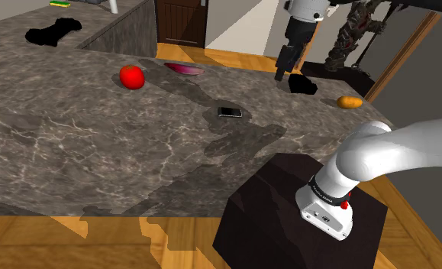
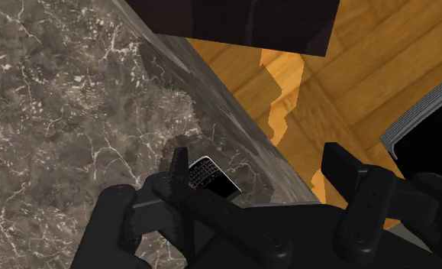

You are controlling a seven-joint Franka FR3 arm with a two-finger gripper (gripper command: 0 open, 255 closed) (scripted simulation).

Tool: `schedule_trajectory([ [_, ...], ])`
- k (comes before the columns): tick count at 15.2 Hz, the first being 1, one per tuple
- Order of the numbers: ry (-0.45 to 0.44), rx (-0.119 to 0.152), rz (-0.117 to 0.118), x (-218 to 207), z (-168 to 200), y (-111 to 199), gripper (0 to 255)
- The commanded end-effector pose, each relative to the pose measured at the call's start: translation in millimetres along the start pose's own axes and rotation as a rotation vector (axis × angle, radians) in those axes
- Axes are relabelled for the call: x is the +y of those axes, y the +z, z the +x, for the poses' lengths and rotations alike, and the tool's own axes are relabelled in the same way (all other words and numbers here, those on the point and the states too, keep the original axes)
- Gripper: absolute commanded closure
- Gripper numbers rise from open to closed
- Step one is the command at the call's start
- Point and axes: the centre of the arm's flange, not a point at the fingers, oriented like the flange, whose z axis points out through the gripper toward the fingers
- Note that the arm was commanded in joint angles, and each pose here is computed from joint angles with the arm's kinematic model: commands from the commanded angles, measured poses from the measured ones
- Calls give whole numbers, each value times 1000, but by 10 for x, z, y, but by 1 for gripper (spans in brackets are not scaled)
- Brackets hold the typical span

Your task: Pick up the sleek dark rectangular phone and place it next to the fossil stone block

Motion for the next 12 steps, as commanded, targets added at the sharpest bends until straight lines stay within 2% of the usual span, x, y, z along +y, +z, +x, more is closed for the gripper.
schedule_trajectory([
  [1,0,0,0,0,0,0,0],
  [12,-236,10,12,354,764,1179,0],
])
